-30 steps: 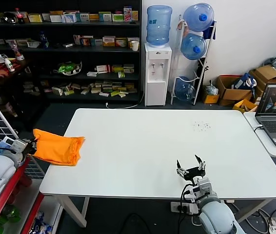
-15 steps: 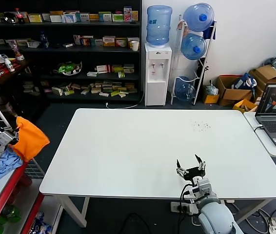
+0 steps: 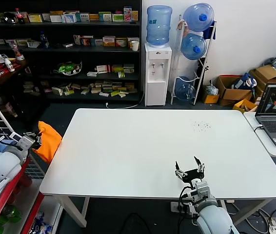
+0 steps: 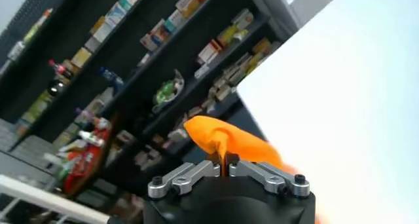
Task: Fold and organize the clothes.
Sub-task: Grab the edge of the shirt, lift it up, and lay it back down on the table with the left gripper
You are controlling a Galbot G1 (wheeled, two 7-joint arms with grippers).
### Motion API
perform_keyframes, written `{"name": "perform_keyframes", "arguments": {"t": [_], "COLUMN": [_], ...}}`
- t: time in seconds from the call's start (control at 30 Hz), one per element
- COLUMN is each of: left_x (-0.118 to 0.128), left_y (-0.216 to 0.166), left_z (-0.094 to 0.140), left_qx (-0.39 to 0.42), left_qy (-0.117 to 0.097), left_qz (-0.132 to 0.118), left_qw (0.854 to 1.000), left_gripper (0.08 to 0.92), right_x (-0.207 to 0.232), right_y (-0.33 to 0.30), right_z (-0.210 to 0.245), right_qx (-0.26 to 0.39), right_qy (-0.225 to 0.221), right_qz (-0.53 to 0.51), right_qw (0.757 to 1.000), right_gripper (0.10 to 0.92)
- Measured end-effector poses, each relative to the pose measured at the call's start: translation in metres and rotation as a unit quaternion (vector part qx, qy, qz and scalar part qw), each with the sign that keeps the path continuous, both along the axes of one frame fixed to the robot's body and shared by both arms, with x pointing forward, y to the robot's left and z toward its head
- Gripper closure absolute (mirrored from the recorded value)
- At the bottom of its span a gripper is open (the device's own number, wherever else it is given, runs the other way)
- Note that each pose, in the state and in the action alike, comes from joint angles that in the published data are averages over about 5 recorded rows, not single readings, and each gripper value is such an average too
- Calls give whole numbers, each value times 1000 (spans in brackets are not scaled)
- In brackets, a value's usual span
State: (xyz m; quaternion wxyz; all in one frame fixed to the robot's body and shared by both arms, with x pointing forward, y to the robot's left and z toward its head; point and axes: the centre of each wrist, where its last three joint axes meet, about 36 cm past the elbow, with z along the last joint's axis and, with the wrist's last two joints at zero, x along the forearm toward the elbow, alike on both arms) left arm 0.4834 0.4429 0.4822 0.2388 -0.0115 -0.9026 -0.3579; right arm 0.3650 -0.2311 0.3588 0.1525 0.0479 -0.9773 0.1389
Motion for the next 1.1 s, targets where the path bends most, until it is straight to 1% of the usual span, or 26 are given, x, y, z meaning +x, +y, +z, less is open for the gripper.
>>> {"name": "perform_keyframes", "arguments": {"t": [0.17, 0.3, 0.43, 0.57, 0.67, 0.9, 1.1], "left_x": [-9, -19, -29, -35, -37, -34, -28], "left_y": [-40, -75, -106, -136, -160, -222, -280], "left_z": [1, -5, -17, -33, -43, -63, -74], "left_qx": [-78, -142, -199, -249, -286, -362, -424], "left_qy": [1, 12, 26, 36, 37, 31, 25], "left_qz": [3, 6, 14, 21, 25, 30, 32], "left_qw": [997, 990, 980, 967, 957, 931, 905], "left_gripper": [871, 871, 871, 871, 871, 871, 871], "right_x": [-2, -5, -7, -10, -13, -15, -15], "right_y": [-1, -1, -5, -11, -15, -26, -35], "right_z": [0, 1, -1, -2, -4, -5, -2], "right_qx": [-5, -7, -12, -17, -21, -20, -14], "right_qy": [-2, -4, -4, -7, -9, -25, -38], "right_qz": [-2, -2, -1, 2, 5, 12, 10], "right_qw": [1000, 1000, 1000, 1000, 1000, 999, 999], "right_gripper": [200, 200, 200, 200, 200, 200, 200]}}
